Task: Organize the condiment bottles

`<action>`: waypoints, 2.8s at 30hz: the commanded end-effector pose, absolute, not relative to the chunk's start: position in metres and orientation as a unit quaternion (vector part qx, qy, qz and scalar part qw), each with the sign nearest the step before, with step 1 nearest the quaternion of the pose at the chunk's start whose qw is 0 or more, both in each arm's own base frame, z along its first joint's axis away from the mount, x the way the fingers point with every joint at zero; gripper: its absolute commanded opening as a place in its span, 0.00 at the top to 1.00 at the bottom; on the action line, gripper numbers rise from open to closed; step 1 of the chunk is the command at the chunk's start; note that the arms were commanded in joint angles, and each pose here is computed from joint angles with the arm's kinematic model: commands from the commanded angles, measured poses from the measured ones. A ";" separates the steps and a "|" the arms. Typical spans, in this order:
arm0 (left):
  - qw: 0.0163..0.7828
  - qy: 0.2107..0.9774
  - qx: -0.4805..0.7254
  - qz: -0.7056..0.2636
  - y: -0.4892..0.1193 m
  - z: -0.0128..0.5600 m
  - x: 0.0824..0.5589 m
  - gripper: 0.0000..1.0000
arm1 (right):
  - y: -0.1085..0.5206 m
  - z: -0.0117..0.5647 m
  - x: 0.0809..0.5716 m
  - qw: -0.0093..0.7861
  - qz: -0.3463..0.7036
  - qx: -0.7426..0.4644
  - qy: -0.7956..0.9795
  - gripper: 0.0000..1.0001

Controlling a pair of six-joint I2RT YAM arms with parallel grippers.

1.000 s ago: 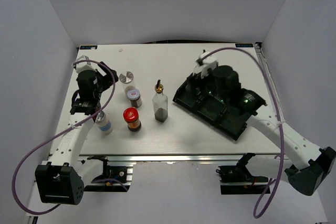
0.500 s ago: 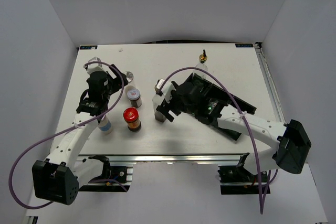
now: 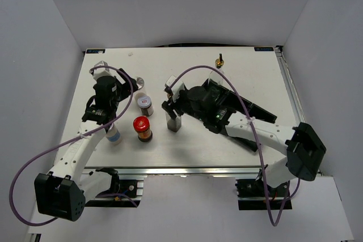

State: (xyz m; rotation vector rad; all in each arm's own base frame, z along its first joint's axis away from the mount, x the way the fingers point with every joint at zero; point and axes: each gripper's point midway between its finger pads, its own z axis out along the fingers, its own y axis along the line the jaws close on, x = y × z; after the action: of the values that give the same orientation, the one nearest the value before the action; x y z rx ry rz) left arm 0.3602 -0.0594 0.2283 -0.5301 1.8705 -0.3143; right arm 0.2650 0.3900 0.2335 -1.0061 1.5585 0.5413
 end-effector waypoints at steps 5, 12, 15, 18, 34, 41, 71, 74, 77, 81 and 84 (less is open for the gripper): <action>0.569 0.778 -0.229 -0.133 -0.058 0.248 0.366 0.02 | 0.406 0.251 0.279 0.597 0.247 -0.391 0.655 0.70; 0.572 0.778 -0.228 -0.124 -0.055 0.253 0.367 0.02 | 0.404 0.291 0.274 0.618 0.270 -0.378 0.635 1.00; 0.581 0.770 -0.224 -0.139 -0.059 0.261 0.367 0.02 | 0.393 0.314 0.272 0.629 0.263 -0.375 0.628 1.00; 0.585 0.766 -0.226 -0.141 -0.058 0.267 0.365 0.02 | 0.377 0.338 0.273 0.638 0.266 -0.367 0.623 1.00; 0.602 0.750 -0.235 -0.142 -0.054 0.287 0.367 0.02 | 0.299 0.402 0.312 0.668 0.262 -0.337 0.609 1.00; 0.589 0.762 -0.234 -0.135 -0.056 0.270 0.372 0.02 | 0.276 0.392 0.335 0.674 0.221 -0.334 0.621 1.00; 0.558 0.791 -0.226 -0.113 -0.060 0.240 0.392 0.02 | 0.259 0.305 0.391 0.648 0.211 -0.307 0.665 1.00; 0.559 0.790 -0.226 -0.109 -0.058 0.240 0.390 0.02 | 0.259 0.303 0.391 0.645 0.215 -0.302 0.669 0.98; 0.559 0.790 -0.226 -0.110 -0.058 0.240 0.389 0.02 | 0.257 0.300 0.389 0.644 0.216 -0.294 0.672 0.81; 0.557 0.791 -0.226 -0.113 -0.059 0.237 0.386 0.02 | 0.253 0.297 0.389 0.639 0.211 -0.288 0.682 0.64; 0.557 0.791 -0.223 -0.115 -0.060 0.237 0.386 0.02 | 0.252 0.295 0.388 0.636 0.211 -0.287 0.685 0.62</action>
State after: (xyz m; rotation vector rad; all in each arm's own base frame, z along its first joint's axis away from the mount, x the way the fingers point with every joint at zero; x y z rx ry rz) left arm 0.3869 -0.0582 0.2152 -0.5420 1.9209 -0.2443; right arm 0.3815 0.2530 0.2457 -0.7154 1.7169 0.4842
